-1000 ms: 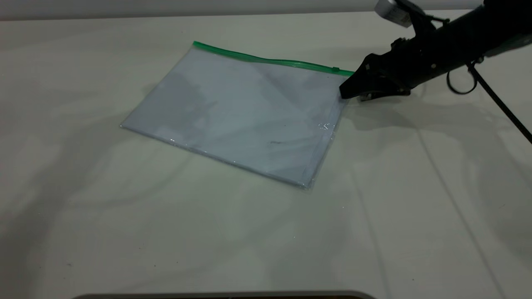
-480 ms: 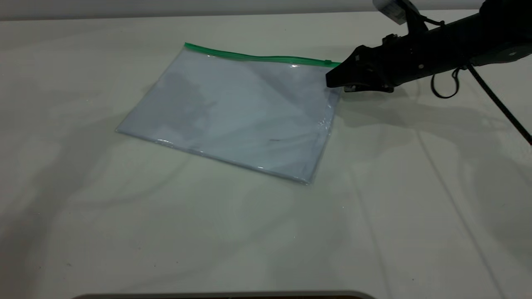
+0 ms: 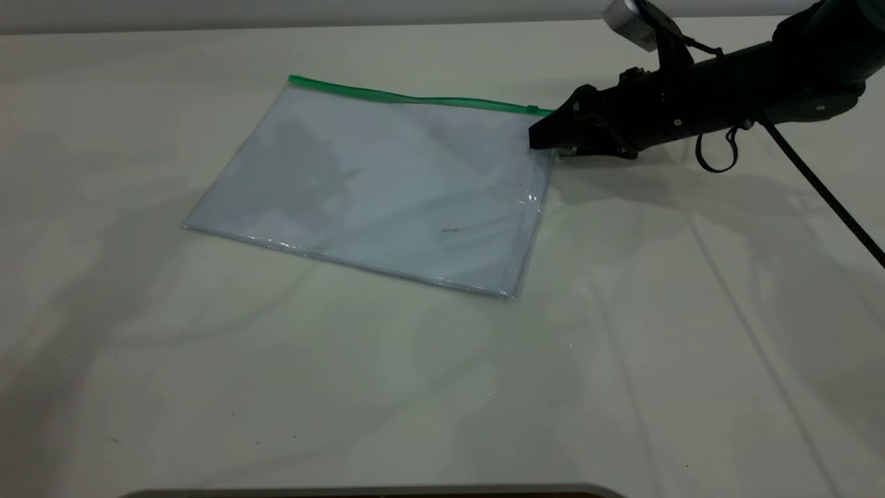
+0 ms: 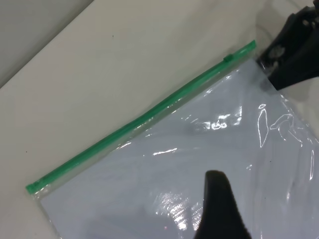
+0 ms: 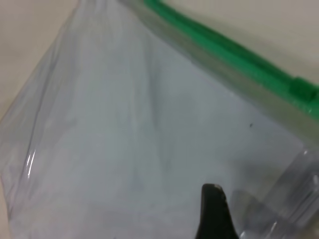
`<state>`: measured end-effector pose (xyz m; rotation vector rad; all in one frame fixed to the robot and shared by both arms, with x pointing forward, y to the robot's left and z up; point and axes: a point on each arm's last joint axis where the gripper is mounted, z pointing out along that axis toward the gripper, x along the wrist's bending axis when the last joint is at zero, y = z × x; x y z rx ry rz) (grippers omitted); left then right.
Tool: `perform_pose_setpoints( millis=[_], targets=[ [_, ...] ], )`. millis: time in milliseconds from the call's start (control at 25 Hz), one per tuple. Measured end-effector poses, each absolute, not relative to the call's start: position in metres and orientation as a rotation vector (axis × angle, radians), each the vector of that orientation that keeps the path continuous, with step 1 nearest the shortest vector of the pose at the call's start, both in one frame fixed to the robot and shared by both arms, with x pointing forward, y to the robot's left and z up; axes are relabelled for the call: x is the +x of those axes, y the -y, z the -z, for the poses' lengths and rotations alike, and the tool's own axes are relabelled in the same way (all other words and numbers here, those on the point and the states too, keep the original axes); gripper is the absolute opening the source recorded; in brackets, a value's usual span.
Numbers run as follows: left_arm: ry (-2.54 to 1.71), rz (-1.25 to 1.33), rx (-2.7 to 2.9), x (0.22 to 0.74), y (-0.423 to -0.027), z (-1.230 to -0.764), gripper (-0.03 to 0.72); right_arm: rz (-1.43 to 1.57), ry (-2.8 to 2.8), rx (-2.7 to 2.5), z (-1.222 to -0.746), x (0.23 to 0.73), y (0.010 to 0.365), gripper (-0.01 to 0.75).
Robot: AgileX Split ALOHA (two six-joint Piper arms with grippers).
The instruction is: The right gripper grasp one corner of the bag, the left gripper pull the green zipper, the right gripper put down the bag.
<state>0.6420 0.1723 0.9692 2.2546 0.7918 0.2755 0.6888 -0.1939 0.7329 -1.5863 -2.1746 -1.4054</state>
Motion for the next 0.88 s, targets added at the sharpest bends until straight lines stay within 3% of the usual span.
perform_pose_setpoints(
  millis=[520, 880],
  targets=[
    [-0.794, -0.280, 2.254, 0.642, -0.172, -0.969, 0.550, 1.398, 2.230, -1.615, -0.732, 0.693, 0.199, 0.556],
    [-0.791, -0.285, 2.255, 0.643, -0.173, -0.969, 0.550, 1.395, 2.309, -1.422, -0.733, 0.680, 0.152, 0.556]
  ],
)
